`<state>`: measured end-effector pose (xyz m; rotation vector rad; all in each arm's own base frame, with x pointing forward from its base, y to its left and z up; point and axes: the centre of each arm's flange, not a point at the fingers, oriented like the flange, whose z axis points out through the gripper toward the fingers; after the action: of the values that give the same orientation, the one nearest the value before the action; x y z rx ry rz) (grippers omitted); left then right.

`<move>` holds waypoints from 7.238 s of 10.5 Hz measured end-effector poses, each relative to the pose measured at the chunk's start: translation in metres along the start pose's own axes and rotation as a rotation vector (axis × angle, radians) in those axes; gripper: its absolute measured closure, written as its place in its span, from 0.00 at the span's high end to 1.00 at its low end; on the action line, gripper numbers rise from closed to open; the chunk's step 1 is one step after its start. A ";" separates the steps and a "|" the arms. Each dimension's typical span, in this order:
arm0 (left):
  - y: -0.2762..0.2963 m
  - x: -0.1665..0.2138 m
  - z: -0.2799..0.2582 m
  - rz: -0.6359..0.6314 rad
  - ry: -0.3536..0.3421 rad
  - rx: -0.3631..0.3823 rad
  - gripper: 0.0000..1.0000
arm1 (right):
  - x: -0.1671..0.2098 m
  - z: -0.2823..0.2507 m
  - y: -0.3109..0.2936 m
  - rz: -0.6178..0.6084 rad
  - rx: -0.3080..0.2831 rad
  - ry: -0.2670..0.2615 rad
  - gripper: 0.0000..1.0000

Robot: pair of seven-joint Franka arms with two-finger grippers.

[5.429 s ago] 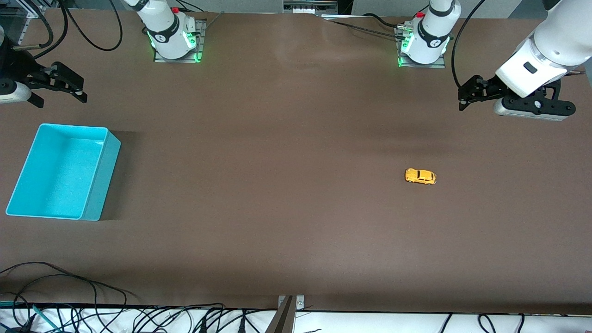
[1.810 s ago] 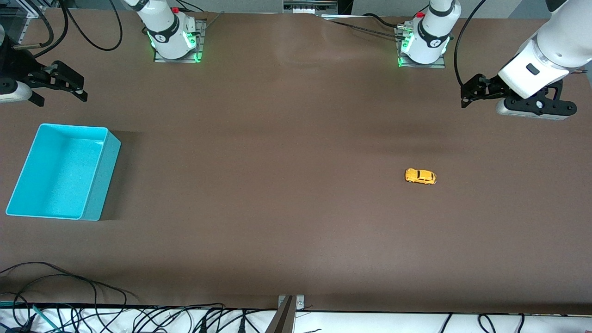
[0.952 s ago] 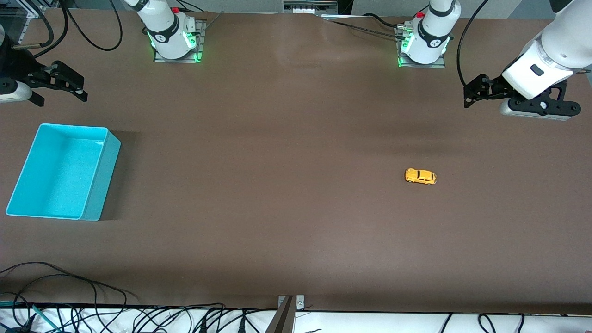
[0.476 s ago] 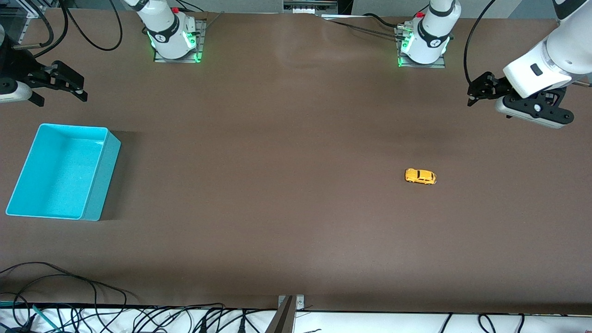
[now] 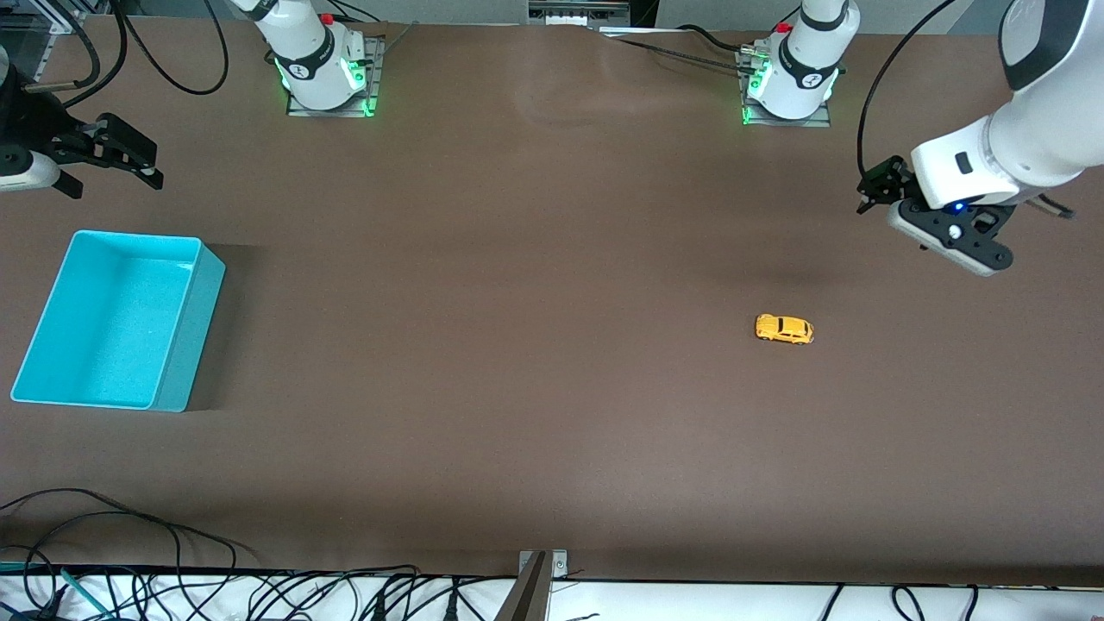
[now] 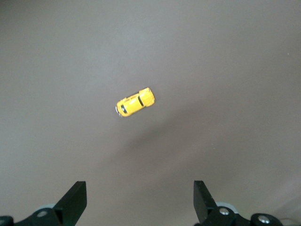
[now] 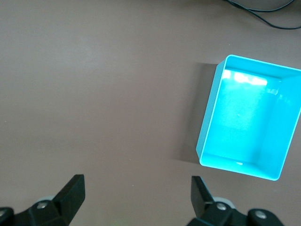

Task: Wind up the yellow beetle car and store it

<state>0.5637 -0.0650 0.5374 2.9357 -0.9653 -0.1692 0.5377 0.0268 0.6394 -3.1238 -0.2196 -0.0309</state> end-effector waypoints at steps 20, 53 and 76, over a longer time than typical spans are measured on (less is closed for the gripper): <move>-0.036 0.041 0.324 0.870 0.055 0.039 1.00 | 0.000 0.000 0.000 0.000 0.000 0.000 1.00; -0.178 -0.066 0.343 0.970 0.052 0.060 0.44 | 0.000 0.000 0.000 0.000 0.000 0.000 1.00; -0.214 -0.092 0.342 0.949 0.060 0.068 0.45 | 0.000 0.000 0.000 0.000 0.000 0.000 1.00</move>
<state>0.5760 0.1583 0.1889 2.1745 -2.2017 -0.0007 0.5376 0.0269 0.6398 -3.1238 -0.2201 -0.0307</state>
